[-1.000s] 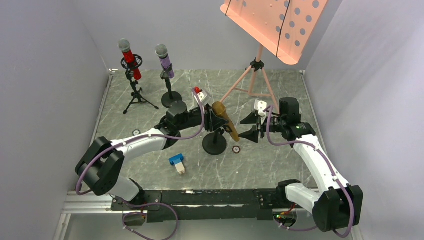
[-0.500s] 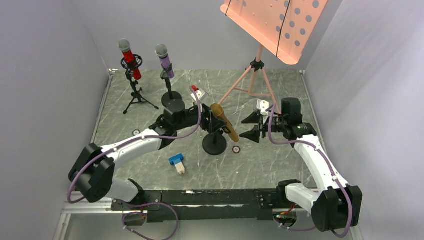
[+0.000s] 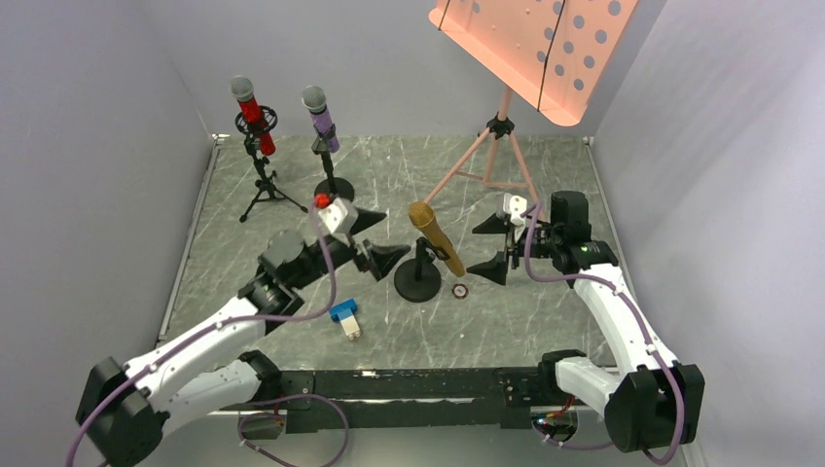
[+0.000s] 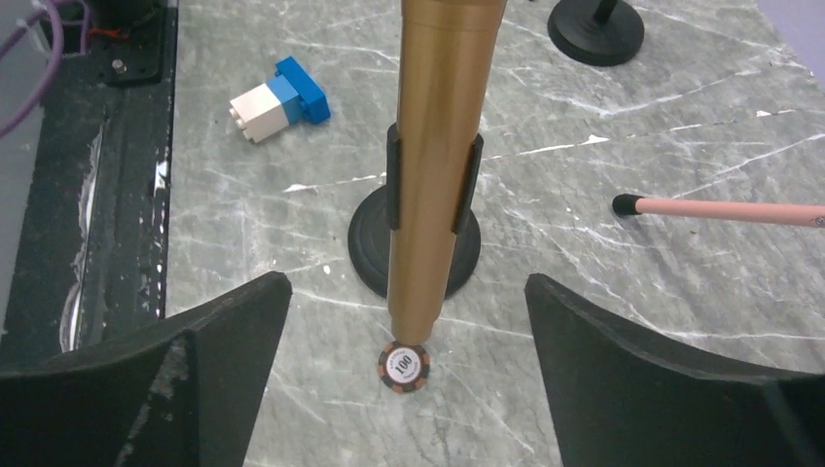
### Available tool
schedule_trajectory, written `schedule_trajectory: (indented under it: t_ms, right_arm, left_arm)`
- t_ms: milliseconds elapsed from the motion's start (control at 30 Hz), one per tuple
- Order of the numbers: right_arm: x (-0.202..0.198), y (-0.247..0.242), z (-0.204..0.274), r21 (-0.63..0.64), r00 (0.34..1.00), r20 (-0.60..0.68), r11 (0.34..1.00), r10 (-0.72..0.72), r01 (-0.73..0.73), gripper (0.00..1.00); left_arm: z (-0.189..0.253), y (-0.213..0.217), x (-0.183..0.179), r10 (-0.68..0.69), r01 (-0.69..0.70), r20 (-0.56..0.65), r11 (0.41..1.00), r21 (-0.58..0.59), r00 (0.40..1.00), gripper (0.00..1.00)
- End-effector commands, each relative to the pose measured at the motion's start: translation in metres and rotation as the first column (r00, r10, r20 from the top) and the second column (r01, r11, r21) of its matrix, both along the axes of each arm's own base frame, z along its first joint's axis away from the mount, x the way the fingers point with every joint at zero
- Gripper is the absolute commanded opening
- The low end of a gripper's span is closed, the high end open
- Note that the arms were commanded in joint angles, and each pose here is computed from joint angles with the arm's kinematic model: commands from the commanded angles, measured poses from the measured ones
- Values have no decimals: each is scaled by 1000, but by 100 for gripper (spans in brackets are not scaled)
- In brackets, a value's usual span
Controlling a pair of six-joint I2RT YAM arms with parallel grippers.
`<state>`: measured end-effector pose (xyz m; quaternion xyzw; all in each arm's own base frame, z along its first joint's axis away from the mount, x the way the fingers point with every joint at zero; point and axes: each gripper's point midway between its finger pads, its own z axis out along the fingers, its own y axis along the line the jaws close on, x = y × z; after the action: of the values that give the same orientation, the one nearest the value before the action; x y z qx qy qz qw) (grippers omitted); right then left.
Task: Attach the microphones to the stand
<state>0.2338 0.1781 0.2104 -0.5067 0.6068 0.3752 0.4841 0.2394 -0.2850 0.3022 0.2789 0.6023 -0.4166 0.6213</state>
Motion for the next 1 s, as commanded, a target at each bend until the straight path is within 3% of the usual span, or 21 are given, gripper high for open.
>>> schedule_trajectory:
  t_ms: [0, 67, 200, 400, 633, 967]
  right_arm:
    - [-1, 1, 8, 39, 997, 75, 999, 23, -26, 100]
    - [-1, 0, -1, 50, 999, 47, 999, 17, -20, 100]
    - [-5, 1, -7, 35, 998, 41, 998, 55, -57, 100]
    - [-8, -2, -8, 21, 995, 79, 997, 66, -68, 100]
    - [-10, -4, -5, 12, 992, 112, 998, 62, -64, 100]
    - [-11, -5, -1, 11, 990, 128, 998, 64, -66, 100]
  left_arm:
    - [-22, 33, -2, 126, -129, 126, 991, 17, 984, 99]
    - [-39, 38, -7, 126, -132, 175, 991, 23, 976, 99]
    - [-83, 26, -18, -17, -34, 316, 987, 156, 949, 99]
    - [-103, -4, -4, -121, 60, 356, 982, 178, 927, 98]
    - [-123, -32, 24, -255, 220, 279, 964, 150, 926, 91]
    - [-157, -54, 24, -403, 385, 151, 913, 135, 903, 70]
